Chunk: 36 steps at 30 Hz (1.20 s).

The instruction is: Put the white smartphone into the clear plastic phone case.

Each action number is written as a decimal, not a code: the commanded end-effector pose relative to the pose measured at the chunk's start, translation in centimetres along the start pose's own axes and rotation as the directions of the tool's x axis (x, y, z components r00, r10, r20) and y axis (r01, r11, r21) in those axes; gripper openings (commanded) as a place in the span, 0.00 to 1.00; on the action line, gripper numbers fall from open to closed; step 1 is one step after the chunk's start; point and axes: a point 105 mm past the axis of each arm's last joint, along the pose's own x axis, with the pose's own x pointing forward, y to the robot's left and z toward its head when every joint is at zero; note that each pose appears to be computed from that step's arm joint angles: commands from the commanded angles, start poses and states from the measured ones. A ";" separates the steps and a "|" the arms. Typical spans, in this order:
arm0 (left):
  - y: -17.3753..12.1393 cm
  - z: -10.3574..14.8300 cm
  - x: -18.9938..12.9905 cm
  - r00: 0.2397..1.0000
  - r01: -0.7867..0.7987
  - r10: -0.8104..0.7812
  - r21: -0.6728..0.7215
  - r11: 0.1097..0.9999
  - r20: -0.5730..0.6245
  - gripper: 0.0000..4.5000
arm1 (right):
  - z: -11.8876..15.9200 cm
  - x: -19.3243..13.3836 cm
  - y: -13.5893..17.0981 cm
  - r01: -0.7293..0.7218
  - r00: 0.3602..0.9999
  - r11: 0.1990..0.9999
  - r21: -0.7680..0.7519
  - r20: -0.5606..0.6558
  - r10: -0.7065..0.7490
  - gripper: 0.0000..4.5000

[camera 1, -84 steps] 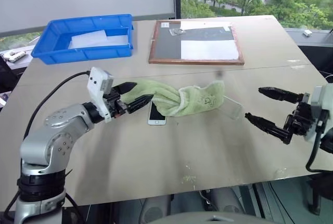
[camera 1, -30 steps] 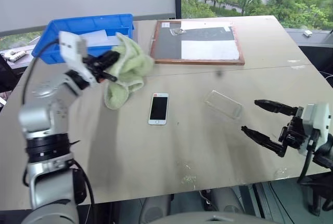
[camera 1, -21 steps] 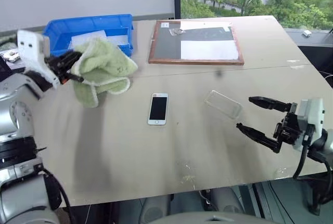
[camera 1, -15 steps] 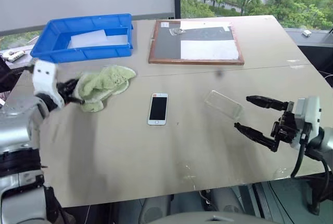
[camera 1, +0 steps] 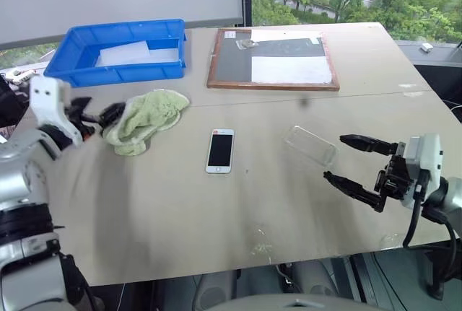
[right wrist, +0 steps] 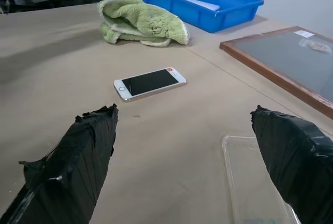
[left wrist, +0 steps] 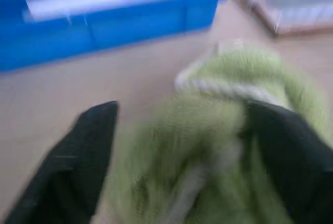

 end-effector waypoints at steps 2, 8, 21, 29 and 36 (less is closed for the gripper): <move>-2.8 4.0 -0.2 0.969 0.226 -0.218 -0.059 0.972 0.120 0.98 | 1.1 0.1 0.4 -0.004 1.000 0.999 -0.032 0.025 0.005 1.00; -7.5 2.8 -1.0 0.827 0.562 -0.561 -0.003 0.827 -0.032 0.98 | 1.1 0.3 0.4 -0.008 0.999 1.000 -0.030 0.031 0.009 1.00; -16.1 -0.5 0.3 0.555 0.832 -0.808 0.106 0.545 -0.198 0.98 | 1.0 0.0 1.0 0.016 1.000 0.999 -0.036 0.017 -0.015 1.00; -23.3 -0.4 1.3 0.453 0.888 -0.878 0.166 0.428 -0.158 0.98 | 0.4 -0.3 1.2 0.074 0.997 0.997 -0.024 -0.015 -0.074 1.00; -31.4 -1.5 4.3 0.408 0.900 -0.878 0.275 0.340 -0.249 0.98 | -1.0 -0.9 1.1 0.142 0.983 0.990 0.010 -0.119 -0.140 1.00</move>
